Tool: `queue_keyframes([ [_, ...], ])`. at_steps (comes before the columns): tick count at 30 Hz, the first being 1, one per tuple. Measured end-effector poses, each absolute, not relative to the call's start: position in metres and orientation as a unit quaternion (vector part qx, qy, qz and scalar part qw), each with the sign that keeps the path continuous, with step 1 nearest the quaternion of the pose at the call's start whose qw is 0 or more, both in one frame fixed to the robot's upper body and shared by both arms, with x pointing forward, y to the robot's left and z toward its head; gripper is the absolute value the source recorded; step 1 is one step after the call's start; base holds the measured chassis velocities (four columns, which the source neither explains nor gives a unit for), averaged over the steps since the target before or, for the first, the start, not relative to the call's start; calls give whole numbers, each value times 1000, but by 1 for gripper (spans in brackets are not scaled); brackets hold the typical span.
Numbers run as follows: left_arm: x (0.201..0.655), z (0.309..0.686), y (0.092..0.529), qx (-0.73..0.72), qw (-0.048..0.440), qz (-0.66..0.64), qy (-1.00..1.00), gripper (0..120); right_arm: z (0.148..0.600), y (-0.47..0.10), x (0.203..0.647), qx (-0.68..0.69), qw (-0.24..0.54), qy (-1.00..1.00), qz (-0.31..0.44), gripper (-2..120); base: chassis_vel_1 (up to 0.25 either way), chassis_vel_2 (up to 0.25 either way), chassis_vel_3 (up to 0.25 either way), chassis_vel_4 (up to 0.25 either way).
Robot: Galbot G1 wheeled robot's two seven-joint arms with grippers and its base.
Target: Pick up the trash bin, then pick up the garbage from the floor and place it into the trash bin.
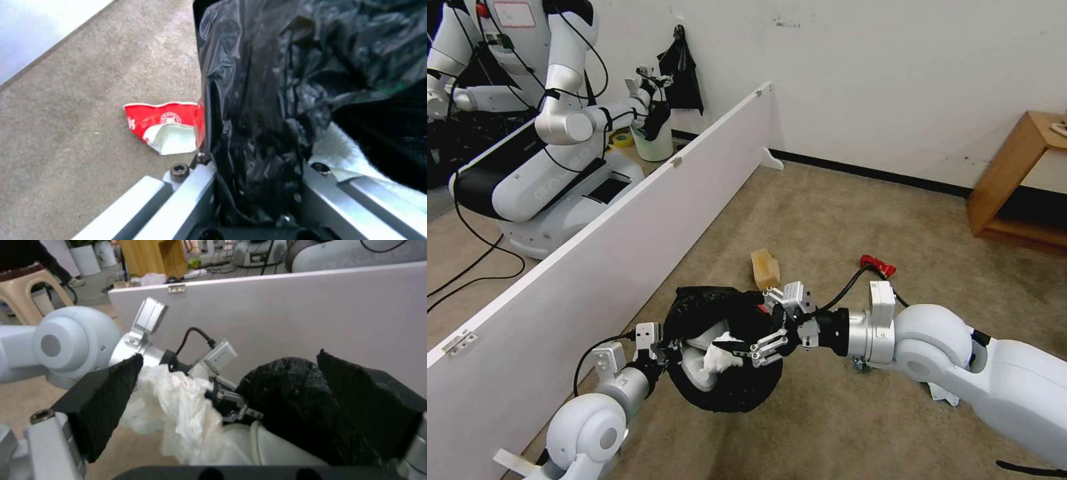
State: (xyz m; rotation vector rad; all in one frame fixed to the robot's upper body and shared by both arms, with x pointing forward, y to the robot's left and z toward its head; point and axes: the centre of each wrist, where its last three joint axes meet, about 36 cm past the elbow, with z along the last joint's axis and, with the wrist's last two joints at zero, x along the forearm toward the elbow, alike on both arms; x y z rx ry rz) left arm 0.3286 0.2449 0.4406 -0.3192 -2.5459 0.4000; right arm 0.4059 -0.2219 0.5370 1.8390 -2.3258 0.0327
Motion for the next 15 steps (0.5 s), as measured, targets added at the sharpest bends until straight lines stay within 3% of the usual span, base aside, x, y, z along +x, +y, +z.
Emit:
queue_keyframes([
  [15,327,437,248,-125,266,143,-945,0,534,-233,404,590,112,-800,2,100,0,0,0,0],
])
